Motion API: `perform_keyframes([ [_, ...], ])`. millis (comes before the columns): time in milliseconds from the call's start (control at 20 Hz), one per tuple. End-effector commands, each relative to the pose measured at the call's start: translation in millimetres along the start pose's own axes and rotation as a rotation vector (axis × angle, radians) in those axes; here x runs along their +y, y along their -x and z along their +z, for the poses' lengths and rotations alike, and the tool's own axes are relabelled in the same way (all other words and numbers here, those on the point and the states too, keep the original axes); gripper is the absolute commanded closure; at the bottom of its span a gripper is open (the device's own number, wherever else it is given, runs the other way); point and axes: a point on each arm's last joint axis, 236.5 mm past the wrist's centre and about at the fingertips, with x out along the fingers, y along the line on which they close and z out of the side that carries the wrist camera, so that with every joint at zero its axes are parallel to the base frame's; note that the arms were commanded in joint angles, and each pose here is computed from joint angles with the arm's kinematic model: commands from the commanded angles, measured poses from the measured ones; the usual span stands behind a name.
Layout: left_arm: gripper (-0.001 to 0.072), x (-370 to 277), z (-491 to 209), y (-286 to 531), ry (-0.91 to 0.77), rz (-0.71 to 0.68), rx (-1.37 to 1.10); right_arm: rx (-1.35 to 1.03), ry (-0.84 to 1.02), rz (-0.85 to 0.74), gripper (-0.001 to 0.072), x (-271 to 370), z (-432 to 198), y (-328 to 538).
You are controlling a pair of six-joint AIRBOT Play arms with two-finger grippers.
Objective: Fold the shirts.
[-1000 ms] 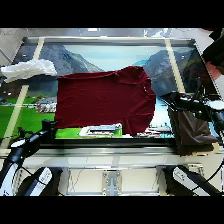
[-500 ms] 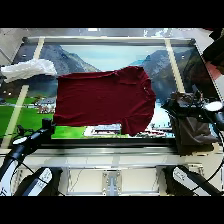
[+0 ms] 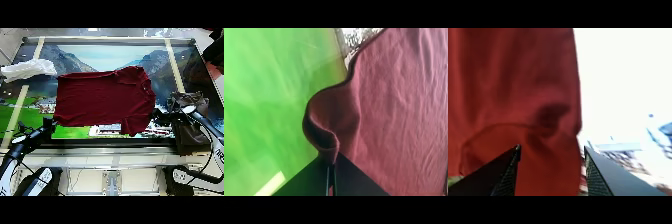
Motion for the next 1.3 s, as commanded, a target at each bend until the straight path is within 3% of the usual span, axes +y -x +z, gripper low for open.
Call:
perform_keyframes([
  [0,0.0697,-1.8,-3.0,0.0,-0.004,-0.006,0.013,-0.033,-0.017,-0.002,0.0264,3.0,5.1,-15.7],
  [50,0.0697,-1.8,-3.0,0.0,-0.004,-0.006,0.013,-0.045,-0.028,0.007,0.0283,4.9,8.0,-15.5],
  [100,0.0697,-1.9,-2.9,0.0,-0.005,-0.007,0.013,-0.052,-0.025,0.018,0.0415,7.7,9.8,-15.3],
  [150,0.0697,-1.9,-2.9,0.0,-0.006,-0.007,0.013,-0.055,-0.011,0.034,0.0637,11.6,10.5,-15.2],
  [200,0.0697,-2.3,-3.0,0.1,-0.024,-0.008,0.014,-0.058,-0.002,0.054,0.0705,16.3,10.9,-14.9],
  [350,0.0697,-41.7,1.8,10.0,-0.236,-0.106,0.018,-0.019,0.132,0.166,0.0705,56.5,6.4,1.5],
  [550,0.0699,-158.7,27.2,85.7,-0.687,-0.311,-0.094,-0.076,0.522,0.272,0.0705,145.3,-2.3,103.9],
  [700,0.0699,-218.2,27.3,180.5,-0.943,-0.310,-0.150,-0.239,0.801,0.292,0.0704,204.7,-38.9,217.5],
  [850,0.0700,-284.9,45.0,300.8,-1.184,-0.224,-0.473,-0.591,1.048,0.289,0.0706,254.3,-82.8,342.5],
  [1050,0.0700,-357.2,31.8,406.3,-1.346,-0.194,-0.744,-1.047,1.217,0.192,0.0707,287.6,-120.6,480.0],
  [1250,0.0701,-373.1,41.6,374.6,-1.276,-0.293,-0.560,-1.071,1.166,0.065,0.0706,282.0,-79.6,487.6],
])
